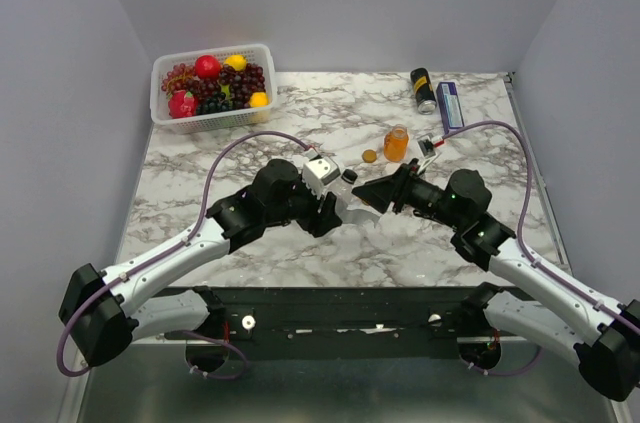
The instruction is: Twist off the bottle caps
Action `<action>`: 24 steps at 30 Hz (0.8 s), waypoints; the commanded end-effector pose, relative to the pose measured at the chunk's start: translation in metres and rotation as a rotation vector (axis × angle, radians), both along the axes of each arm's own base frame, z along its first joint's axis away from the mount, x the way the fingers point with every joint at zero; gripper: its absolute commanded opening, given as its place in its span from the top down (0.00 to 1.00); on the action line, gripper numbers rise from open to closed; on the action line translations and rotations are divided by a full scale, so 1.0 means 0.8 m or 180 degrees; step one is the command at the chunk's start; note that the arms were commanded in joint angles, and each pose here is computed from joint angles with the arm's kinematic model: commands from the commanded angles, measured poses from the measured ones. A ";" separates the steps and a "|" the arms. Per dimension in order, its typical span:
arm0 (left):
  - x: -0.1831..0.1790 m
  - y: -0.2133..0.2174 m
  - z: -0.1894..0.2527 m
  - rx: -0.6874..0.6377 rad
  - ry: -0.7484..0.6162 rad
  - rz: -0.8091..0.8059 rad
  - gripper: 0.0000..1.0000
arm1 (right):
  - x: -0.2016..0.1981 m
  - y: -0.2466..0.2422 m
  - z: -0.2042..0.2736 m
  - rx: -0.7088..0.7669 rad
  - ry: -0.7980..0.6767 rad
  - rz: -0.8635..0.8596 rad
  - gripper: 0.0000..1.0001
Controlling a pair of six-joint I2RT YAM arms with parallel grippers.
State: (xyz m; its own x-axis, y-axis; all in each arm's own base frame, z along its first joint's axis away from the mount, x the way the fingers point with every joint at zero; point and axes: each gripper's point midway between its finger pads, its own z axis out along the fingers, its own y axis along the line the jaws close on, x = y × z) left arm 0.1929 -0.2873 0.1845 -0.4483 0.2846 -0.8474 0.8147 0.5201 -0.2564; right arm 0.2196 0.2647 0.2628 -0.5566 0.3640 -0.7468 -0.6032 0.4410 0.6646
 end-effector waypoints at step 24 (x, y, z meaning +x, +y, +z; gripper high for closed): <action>-0.007 -0.014 -0.002 0.0155 -0.0075 -0.0065 0.68 | 0.018 0.029 0.023 0.0004 -0.0120 -0.0055 0.39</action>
